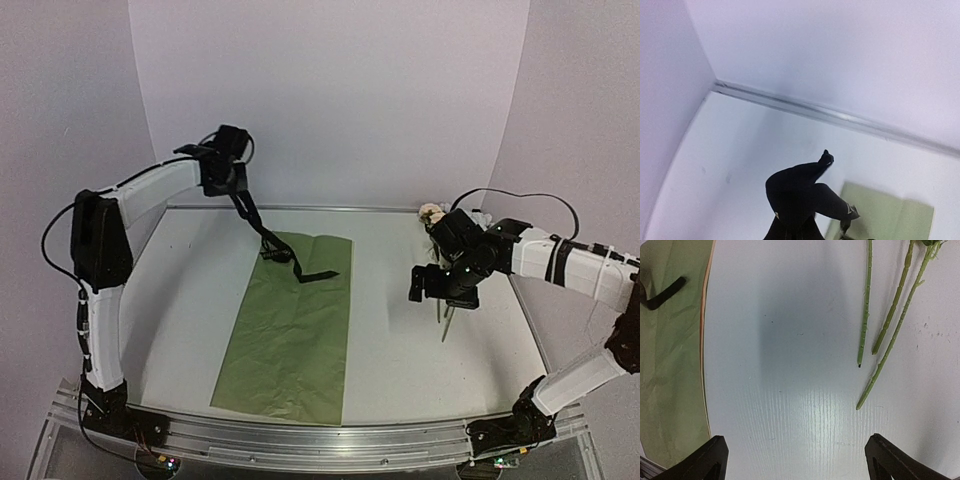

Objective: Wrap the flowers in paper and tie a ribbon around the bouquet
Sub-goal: Move the ribbon to the corner of the board.

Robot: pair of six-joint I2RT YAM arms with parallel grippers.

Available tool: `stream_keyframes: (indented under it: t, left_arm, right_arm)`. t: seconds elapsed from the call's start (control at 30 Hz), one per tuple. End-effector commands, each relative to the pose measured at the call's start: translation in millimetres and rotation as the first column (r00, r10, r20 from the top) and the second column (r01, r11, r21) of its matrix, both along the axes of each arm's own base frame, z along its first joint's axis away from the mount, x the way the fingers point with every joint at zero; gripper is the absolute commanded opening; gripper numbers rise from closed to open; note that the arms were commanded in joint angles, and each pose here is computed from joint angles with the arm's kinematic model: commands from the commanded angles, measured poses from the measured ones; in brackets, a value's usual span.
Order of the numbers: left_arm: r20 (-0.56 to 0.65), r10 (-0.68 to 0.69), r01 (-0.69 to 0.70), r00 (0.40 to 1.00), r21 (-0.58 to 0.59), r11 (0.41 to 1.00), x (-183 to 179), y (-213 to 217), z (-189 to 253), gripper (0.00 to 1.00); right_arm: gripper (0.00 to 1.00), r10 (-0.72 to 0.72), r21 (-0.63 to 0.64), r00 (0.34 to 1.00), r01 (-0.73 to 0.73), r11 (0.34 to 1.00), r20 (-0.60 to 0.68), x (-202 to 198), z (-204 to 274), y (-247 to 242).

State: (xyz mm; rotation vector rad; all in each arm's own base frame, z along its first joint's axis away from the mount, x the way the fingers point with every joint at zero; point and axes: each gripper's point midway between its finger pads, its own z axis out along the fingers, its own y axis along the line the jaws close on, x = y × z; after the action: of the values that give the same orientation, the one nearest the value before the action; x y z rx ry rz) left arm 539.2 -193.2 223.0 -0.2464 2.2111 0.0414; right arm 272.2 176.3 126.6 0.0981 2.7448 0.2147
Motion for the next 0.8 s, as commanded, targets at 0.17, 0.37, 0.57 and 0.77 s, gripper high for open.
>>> stream_keyframes:
  t: [0.17,0.37,0.57,0.77]
  left_arm:
    - [0.345,0.263,-0.278,0.901,-0.009,0.961,-12,149,175,0.0]
    - [0.42,0.284,-0.318,0.862,0.012,0.948,-14,169,214,0.0]
    - [0.297,0.238,-0.246,0.925,-0.011,0.969,-3,154,143,0.0]
    - [0.084,0.252,-0.248,0.964,-0.059,0.967,-3,155,25,0.0]
  right_arm:
    - [0.98,0.029,0.0,0.999,-0.029,1.0,0.033,16,18,12]
    - [0.98,0.03,0.001,0.999,-0.03,1.0,0.023,18,16,15]
    - [0.98,0.024,0.002,1.0,-0.024,1.0,-0.01,14,7,15]
    - [0.98,0.02,-0.002,1.0,-0.02,1.0,-0.019,14,0,16]
